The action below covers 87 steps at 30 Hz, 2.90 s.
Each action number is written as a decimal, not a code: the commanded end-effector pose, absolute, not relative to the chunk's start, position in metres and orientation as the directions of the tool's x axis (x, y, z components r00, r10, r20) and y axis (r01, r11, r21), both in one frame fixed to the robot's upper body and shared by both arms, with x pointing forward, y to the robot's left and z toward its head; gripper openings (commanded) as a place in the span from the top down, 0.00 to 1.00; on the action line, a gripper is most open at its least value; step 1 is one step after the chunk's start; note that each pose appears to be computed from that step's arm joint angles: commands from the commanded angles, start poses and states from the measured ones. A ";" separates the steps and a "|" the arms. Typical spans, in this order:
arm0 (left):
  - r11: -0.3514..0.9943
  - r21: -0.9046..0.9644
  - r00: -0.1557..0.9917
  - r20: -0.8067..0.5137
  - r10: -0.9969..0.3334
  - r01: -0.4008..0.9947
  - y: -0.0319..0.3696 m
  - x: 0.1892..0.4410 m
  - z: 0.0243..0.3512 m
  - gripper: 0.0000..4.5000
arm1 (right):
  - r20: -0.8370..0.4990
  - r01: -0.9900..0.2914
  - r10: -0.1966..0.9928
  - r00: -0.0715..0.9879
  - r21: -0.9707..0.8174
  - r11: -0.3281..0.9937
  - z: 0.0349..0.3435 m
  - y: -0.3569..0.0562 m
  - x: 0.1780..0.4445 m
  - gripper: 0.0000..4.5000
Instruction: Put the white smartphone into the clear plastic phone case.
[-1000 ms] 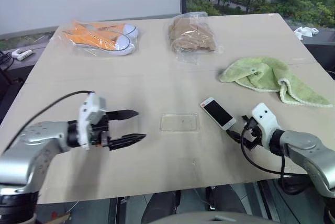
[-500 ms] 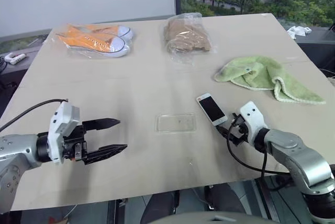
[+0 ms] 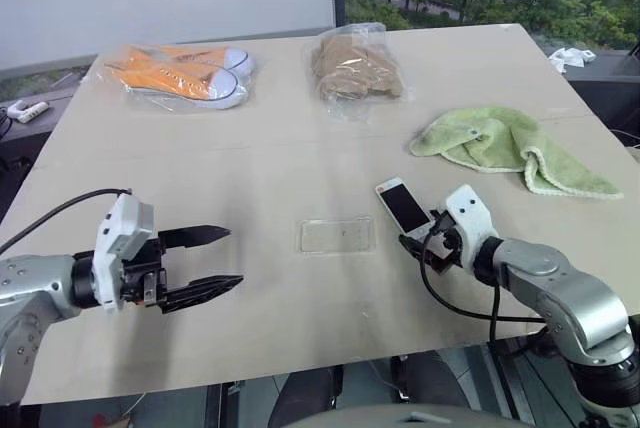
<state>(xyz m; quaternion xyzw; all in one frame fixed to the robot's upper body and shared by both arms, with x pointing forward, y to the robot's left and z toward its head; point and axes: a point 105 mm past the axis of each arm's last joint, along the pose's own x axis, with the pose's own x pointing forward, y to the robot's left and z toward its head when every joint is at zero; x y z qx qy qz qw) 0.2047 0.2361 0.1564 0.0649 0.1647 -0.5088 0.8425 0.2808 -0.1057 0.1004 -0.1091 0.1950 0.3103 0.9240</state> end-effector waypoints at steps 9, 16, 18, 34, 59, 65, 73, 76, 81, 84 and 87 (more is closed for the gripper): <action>0.453 -0.030 0.416 -0.348 -0.840 0.891 0.233 0.203 0.161 0.01 | -0.491 -0.488 0.391 0.779 -0.083 0.869 0.078 -0.106 0.287 0.00; 0.438 -0.031 0.404 -0.332 -0.853 0.899 0.229 0.202 0.163 0.00 | -0.546 -0.474 0.352 0.761 -0.097 0.875 0.066 -0.114 0.284 0.14; 0.433 -0.030 0.401 -0.326 -0.856 0.901 0.228 0.203 0.164 0.00 | -0.549 -0.477 0.351 0.758 -0.100 0.873 0.065 -0.115 0.283 0.30; 0.418 0.157 0.446 -0.269 -0.854 0.895 0.220 0.221 0.177 0.00 | -0.534 -0.516 0.380 0.755 -0.126 0.847 0.068 -0.112 0.283 0.35; 0.424 0.211 0.471 -0.298 -0.830 0.881 0.231 0.229 0.166 0.00 | -0.402 -0.900 0.806 0.433 -0.244 0.362 0.154 -0.062 0.282 0.35; 0.441 0.211 0.487 -0.292 -0.823 0.872 0.233 0.235 0.163 0.00 | -0.553 -0.944 0.780 0.294 -0.296 0.145 0.145 -0.061 0.284 0.35; 0.415 0.223 0.467 -0.300 -0.832 0.882 0.215 0.265 0.154 0.00 | -0.612 -0.938 0.760 0.219 -0.346 -0.009 0.139 -0.045 0.294 0.35; 0.368 0.218 0.422 -0.318 -0.849 0.904 0.205 0.277 0.151 0.00 | -0.629 -0.939 0.752 0.195 -0.341 -0.042 0.137 -0.040 0.296 0.35; 0.294 0.198 0.346 -0.333 -0.877 0.935 0.189 0.290 0.144 0.39 | -0.643 -0.941 0.742 0.192 -0.336 -0.048 0.135 -0.037 0.300 0.35; 0.251 0.192 0.302 -0.321 -0.898 0.949 0.176 0.296 0.141 0.70 | -0.644 -0.943 0.739 0.198 -0.331 -0.037 0.134 -0.035 0.302 0.35; 0.211 0.185 0.260 -0.312 -0.914 0.960 0.164 0.299 0.140 0.98 | -0.650 -0.945 0.732 0.202 -0.326 -0.029 0.133 -0.036 0.303 0.35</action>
